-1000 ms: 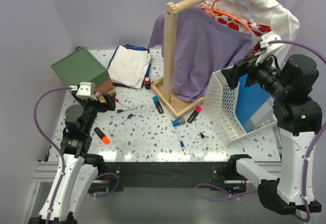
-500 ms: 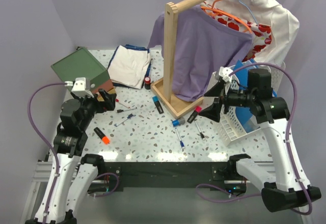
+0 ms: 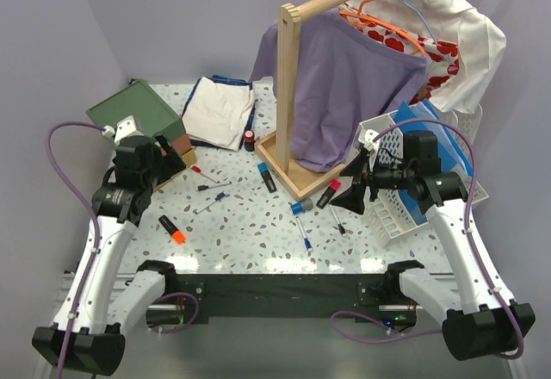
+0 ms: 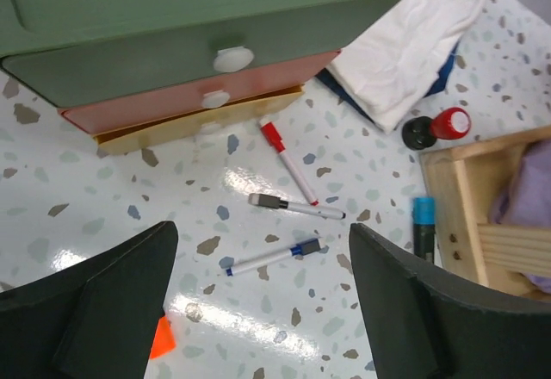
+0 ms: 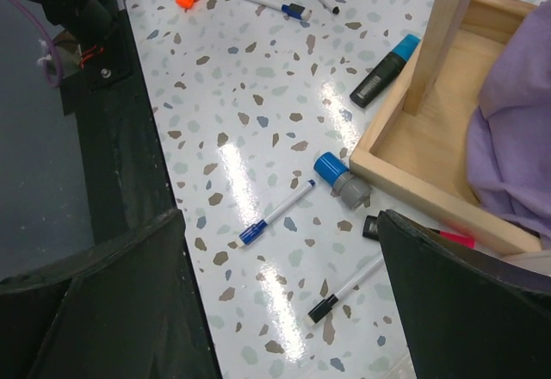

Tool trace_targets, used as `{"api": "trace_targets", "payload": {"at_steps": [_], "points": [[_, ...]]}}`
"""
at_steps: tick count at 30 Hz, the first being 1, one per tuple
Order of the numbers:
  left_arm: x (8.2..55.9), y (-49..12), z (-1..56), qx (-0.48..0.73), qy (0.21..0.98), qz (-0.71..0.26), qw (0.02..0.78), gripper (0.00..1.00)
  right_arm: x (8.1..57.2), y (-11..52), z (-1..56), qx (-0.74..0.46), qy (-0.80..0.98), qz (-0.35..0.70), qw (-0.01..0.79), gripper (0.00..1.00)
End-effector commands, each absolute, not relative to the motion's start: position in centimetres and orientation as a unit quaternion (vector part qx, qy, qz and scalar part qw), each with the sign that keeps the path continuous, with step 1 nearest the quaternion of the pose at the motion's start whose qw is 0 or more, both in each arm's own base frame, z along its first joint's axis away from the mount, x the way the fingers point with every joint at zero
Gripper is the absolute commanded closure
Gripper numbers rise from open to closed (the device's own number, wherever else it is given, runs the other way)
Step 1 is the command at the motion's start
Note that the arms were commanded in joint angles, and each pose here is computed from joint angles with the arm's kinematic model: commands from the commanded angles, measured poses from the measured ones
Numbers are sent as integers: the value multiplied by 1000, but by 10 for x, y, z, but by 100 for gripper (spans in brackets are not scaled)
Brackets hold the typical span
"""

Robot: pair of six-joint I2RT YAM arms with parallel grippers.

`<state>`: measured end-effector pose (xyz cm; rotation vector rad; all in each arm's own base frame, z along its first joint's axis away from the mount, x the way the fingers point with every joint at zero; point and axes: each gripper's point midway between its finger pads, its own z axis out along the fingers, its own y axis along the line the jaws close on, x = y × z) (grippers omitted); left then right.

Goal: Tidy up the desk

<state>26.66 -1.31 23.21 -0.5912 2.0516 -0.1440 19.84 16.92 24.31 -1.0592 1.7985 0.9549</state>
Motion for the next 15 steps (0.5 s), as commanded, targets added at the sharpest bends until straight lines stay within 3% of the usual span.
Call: {"api": "trace_targets", "payload": {"at_steps": [1,15], "points": [[276,11,230,-304,819,9,487,14,202,172,246,-440,696,378,423,1],[334,32,231,-330,786,86,516,31,210,168,235,-433,713,361,417,1]]}}
